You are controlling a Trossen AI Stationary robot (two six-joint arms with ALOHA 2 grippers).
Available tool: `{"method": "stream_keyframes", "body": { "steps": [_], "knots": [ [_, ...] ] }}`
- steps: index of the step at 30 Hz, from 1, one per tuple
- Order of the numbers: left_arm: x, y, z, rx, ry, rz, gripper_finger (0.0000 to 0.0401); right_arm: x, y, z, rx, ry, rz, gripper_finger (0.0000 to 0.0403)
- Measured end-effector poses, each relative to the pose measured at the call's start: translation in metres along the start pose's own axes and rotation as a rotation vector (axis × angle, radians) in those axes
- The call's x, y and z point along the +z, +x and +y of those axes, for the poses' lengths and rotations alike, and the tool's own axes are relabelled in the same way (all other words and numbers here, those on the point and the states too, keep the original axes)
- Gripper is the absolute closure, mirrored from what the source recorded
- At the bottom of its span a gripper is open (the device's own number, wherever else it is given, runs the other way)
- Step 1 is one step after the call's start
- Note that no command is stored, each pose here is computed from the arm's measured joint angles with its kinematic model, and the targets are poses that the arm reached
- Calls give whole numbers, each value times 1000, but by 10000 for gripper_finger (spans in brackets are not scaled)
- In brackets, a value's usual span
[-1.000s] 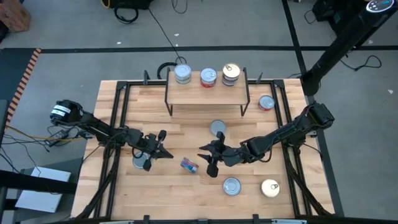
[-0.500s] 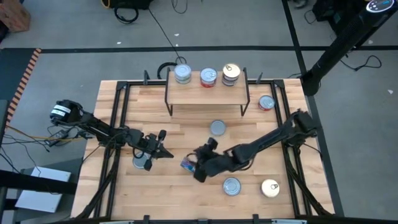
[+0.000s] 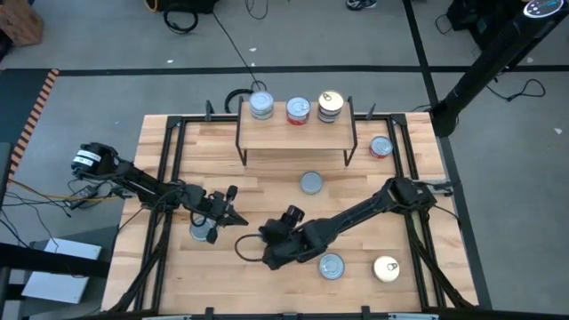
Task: Stack canned seafood by type on shelf
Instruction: Put the blue and pink tuna can on the shelf aligned with the blue and pink tuna cans
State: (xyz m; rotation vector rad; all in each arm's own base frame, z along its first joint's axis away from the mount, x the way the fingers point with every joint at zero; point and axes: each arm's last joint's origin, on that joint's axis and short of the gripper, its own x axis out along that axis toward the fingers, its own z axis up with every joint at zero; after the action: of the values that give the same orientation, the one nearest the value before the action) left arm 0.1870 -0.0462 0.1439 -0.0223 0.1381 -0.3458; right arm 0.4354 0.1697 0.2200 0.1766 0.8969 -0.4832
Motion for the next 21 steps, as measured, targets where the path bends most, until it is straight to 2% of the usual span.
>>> {"method": "stream_keyframes", "body": {
  "steps": [5,21],
  "knots": [
    [0,0,0,0,0,3,395,3,9,8,42,13,57,103],
    [-1,0,0,1,1,7,395,4,13,3,18,5,103,102]
  ]
}}
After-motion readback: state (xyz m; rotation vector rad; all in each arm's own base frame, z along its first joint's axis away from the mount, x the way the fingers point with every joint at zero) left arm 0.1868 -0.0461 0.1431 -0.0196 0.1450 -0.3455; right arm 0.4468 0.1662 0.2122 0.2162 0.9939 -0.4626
